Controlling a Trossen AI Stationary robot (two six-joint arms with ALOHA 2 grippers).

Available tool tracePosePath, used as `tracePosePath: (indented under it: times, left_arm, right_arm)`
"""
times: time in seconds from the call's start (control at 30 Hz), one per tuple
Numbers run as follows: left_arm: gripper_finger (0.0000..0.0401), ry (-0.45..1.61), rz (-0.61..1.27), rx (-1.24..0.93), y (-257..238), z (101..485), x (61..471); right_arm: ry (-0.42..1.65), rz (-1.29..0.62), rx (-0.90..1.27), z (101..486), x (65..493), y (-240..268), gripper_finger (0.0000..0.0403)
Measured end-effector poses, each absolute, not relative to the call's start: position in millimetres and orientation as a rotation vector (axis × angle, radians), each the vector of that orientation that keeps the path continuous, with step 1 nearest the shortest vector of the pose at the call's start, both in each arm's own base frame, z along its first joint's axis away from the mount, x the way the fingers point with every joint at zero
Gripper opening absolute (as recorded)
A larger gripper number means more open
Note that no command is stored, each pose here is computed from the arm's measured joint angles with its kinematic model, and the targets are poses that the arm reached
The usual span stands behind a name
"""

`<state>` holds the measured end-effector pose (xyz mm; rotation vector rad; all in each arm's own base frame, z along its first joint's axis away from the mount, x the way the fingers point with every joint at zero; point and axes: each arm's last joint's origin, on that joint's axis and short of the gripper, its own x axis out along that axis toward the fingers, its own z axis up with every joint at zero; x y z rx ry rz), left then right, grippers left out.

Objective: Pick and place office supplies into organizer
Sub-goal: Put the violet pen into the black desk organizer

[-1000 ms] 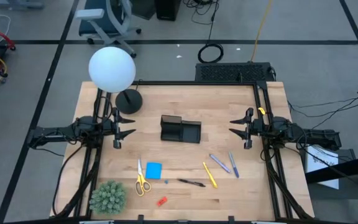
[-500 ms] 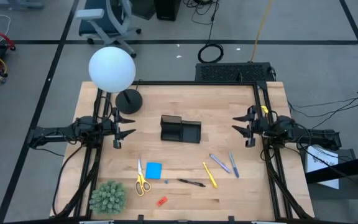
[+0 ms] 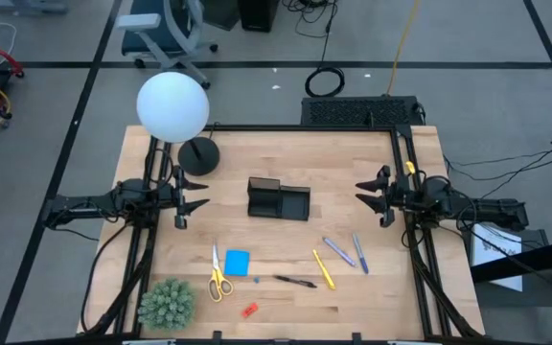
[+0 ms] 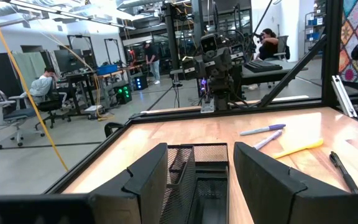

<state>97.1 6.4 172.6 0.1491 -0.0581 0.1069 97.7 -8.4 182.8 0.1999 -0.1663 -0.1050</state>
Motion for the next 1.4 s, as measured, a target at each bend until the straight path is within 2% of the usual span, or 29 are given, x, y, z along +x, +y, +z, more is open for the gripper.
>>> tracePosePath:
  times: [0.2,0.67,0.9,1.4]
  left_arm:
    - [0.0191,-0.058,0.107,0.149,6.4,172.7,97.1]
    - [0.0191,-0.059,0.107,0.149,6.4,172.7,97.1]
    - [0.0191,-0.058,0.107,0.149,6.4,172.6,97.1]
    - [0.0191,-0.059,0.107,0.145,6.4,172.7,97.1]
  right_arm:
    - [-0.183,-0.092,0.3,184.2,98.1,-8.3,0.0153]
    - [-0.358,-0.037,0.288,201.3,93.9,-7.2,0.0153]
    - [-0.292,-0.029,0.255,198.7,99.5,-6.9,0.0153]
    - [-0.178,-0.052,0.173,242.9,118.5,-8.2,0.0153]
